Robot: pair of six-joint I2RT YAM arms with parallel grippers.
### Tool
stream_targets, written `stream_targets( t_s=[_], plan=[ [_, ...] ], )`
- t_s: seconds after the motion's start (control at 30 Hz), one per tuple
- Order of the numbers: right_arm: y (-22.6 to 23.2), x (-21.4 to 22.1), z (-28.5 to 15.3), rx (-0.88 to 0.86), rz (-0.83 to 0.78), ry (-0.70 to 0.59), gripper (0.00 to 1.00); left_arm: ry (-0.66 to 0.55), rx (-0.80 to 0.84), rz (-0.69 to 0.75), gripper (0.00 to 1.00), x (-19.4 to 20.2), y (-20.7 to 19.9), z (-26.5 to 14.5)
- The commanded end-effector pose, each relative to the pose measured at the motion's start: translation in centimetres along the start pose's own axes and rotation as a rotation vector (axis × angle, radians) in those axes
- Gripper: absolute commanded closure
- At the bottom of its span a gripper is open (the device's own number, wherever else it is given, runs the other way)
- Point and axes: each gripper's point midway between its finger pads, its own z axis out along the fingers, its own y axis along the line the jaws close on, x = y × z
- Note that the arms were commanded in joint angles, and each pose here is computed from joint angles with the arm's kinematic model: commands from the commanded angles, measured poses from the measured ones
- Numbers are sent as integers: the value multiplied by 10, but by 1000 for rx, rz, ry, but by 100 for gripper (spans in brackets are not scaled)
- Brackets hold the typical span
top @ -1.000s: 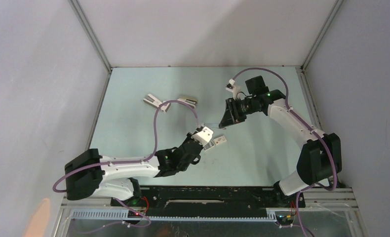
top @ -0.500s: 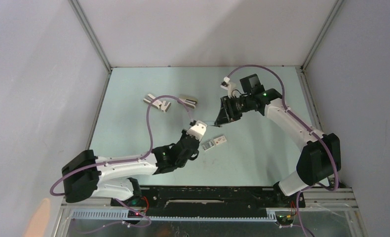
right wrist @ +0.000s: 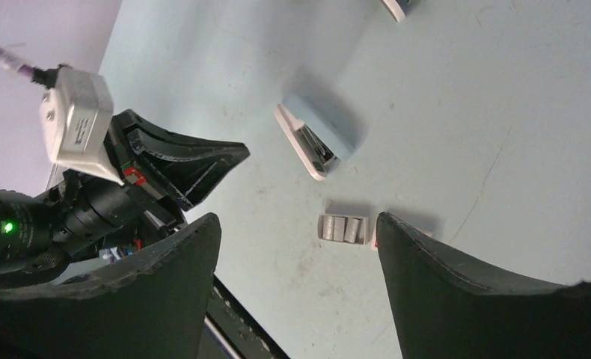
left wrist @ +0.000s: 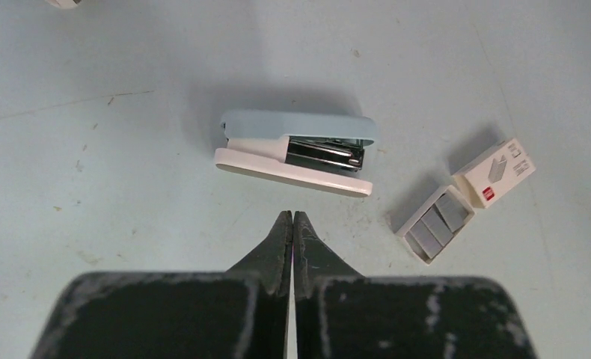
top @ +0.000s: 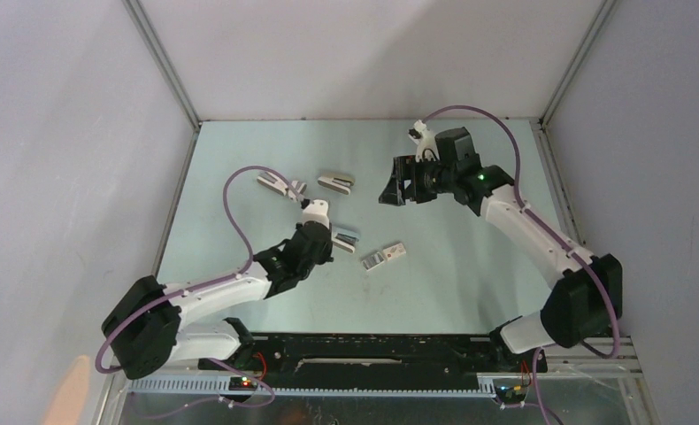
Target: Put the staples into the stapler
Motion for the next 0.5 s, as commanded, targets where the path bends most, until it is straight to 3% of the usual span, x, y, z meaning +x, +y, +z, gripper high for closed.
stream_targets(
  t_s=[0.0, 0.1, 0.27, 0.37, 0.47],
  plan=[
    [13, -9, 6, 48, -6, -123, 21, 11, 83, -204, 100, -9, -9, 3],
    [11, 8, 20, 66, -5, -91, 21, 46, 49, -273, 99, -7, 4, 6],
    [3, 34, 45, 97, -61, -2, 20, 143, -15, -329, 62, 4, 16, 9],
    [-6, 40, 56, 106, -84, 25, 20, 212, -27, -384, 48, 13, 11, 13],
    [-18, 45, 61, 129, -82, 51, 21, 289, -36, -441, 41, 27, 2, 21]
  ],
)
